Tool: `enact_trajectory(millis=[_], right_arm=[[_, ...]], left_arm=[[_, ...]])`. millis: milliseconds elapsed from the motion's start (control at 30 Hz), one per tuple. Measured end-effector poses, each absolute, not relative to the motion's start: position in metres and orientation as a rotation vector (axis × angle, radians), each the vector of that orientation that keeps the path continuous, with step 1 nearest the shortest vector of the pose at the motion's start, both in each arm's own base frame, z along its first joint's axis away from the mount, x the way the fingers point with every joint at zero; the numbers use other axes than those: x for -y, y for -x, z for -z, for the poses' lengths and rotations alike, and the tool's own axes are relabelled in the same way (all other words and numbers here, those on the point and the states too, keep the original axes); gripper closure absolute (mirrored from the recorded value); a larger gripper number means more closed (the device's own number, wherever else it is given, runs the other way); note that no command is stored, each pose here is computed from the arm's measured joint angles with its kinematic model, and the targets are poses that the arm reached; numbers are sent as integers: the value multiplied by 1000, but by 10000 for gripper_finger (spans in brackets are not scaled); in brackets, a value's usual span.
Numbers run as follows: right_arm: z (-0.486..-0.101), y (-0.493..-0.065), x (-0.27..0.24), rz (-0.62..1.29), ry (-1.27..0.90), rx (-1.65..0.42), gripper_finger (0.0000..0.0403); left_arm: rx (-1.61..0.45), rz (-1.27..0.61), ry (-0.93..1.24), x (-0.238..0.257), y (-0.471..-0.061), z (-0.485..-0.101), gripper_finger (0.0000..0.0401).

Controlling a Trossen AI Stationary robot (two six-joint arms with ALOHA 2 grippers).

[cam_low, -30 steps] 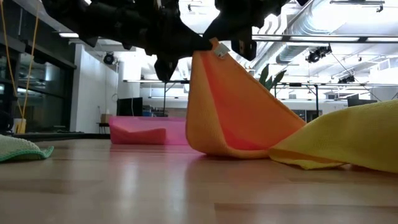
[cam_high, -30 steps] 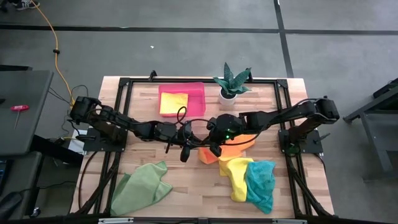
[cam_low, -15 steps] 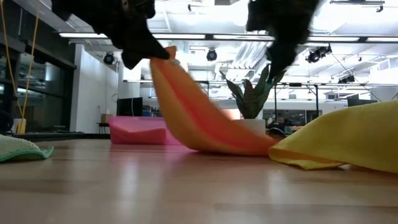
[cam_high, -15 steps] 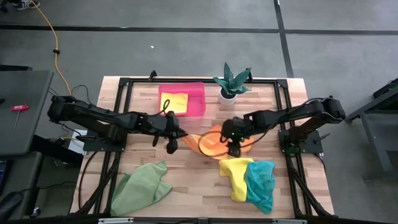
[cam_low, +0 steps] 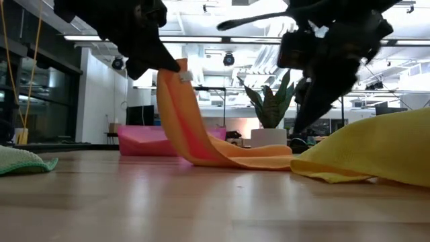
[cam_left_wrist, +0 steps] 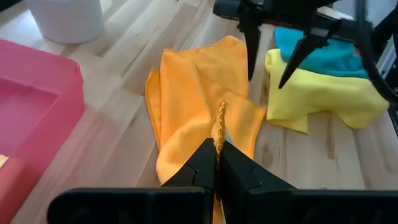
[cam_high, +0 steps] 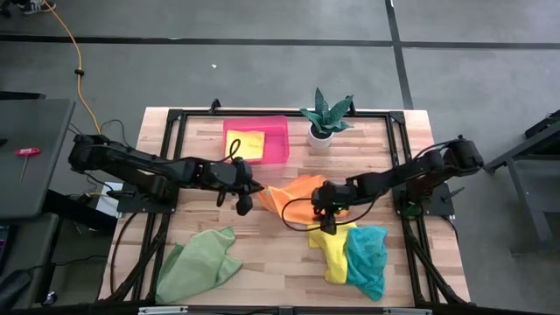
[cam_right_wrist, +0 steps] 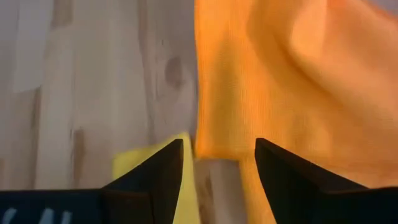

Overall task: Fold microfiber towels
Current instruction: Fold the orange microfiber towel

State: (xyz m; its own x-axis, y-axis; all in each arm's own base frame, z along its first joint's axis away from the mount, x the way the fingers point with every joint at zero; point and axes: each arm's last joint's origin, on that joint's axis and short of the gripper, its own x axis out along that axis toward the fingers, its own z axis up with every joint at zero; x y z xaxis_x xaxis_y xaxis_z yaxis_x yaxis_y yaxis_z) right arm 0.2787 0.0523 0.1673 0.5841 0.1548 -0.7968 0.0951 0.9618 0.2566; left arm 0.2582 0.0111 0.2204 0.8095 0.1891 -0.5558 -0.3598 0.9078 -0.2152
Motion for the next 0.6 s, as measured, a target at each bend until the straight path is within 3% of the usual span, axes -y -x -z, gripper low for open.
enact_trajectory(millis=[300, 600], right_arm=[[-143, -289, -56, 61, -300, -973, 245], [-129, -280, -91, -8, -267, -1051, 270]], left_arm=[[-545, -303, 334, -11, -259, -221, 401], [-545, -306, 337, -12, -259, -221, 401]])
